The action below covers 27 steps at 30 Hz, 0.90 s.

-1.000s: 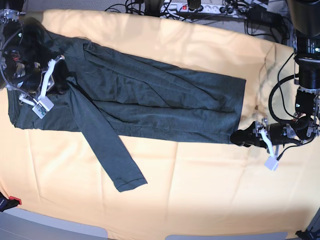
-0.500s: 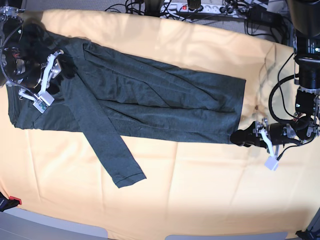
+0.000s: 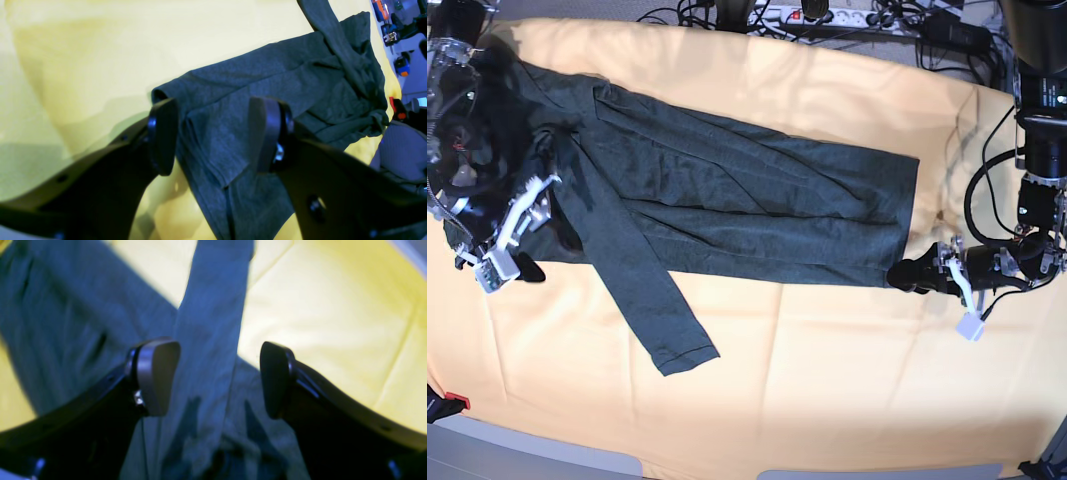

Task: Fold the T-shirt properly
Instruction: 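Drag the held sleeve with the right gripper across the folded shirt body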

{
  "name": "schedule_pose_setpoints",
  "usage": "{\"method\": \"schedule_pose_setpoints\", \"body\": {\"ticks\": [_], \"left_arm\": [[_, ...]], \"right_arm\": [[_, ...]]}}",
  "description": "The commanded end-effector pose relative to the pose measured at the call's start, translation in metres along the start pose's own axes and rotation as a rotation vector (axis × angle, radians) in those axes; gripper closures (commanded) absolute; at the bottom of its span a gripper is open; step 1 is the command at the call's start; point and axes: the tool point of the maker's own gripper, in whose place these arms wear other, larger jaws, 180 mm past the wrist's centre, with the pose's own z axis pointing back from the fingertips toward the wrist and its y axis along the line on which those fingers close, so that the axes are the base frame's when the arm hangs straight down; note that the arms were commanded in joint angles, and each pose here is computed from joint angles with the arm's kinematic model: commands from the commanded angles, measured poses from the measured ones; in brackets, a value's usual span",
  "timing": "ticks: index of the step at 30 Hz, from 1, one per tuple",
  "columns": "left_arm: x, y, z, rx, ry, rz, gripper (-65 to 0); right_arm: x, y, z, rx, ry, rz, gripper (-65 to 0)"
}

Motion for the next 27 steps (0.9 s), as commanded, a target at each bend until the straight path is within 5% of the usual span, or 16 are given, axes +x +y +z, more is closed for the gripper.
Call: {"method": "schedule_pose_setpoints", "body": {"ticks": [1,15,27], "left_arm": [[0.023,-0.004,0.010,-0.005,-0.059,-0.033,-34.6],[0.023,-0.003,0.010,-0.003,-0.058,-0.034,-34.7],[0.023,-0.003,0.010,-0.003,-0.058,-0.034,-34.7]], "right_arm": [[0.011,-0.011,0.002,-0.037,-0.043,-0.006,-41.9],[-0.016,-0.076,-0.081,-0.058,-0.059,-0.471,-41.9],[-0.059,-0.041,-0.170,0.122,0.089,-0.819,-41.7]]}}
